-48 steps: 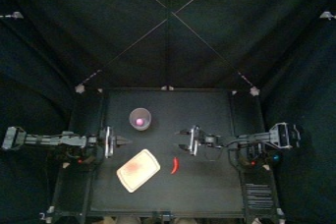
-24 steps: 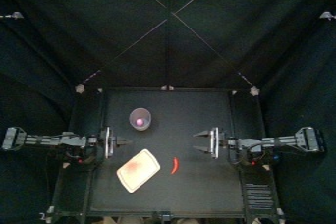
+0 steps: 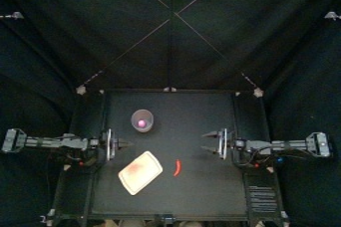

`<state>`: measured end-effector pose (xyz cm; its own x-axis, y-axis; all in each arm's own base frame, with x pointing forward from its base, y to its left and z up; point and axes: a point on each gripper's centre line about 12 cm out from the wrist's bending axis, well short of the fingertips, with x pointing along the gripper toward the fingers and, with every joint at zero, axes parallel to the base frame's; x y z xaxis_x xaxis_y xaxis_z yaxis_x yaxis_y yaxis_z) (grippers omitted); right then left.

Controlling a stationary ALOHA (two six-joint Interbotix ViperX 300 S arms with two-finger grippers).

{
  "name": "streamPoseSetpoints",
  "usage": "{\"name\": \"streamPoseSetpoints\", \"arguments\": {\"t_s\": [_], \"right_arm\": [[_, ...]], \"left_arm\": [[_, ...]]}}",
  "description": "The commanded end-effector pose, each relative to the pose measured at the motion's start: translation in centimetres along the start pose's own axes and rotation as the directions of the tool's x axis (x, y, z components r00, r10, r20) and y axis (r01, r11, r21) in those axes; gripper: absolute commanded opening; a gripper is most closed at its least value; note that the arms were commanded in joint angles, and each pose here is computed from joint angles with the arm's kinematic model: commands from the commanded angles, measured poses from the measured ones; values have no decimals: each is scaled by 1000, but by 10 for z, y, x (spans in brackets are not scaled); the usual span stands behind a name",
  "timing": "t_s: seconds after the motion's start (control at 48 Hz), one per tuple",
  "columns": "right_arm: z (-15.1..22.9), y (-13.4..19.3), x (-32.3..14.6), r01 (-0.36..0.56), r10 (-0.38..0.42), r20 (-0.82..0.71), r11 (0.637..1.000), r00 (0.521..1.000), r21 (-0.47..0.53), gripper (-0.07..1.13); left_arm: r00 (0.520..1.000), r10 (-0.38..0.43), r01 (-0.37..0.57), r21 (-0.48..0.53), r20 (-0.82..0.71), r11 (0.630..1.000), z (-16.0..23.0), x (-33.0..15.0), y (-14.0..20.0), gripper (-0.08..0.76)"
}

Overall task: Pick the pink ball then place it in the grey bowl
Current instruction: Drop pink ball in the grey bowl and return to neutral

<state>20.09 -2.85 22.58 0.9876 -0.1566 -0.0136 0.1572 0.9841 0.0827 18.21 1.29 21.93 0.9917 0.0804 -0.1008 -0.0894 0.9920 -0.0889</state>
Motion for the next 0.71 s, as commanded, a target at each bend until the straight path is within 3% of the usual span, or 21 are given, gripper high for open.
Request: {"name": "streamPoseSetpoints", "arguments": {"t_s": [0.021, 0.708], "right_arm": [[8, 0, 4, 1, -1, 17, 1000, 1000, 2, 934], [10, 2, 5, -5, 5, 18, 1000, 1000, 2, 934]], "left_arm": [[1000, 0, 0, 1, 20, 1000, 7, 2, 0, 17], [1000, 0, 1, -2, 29, 1000, 11, 3, -1, 17]]}}
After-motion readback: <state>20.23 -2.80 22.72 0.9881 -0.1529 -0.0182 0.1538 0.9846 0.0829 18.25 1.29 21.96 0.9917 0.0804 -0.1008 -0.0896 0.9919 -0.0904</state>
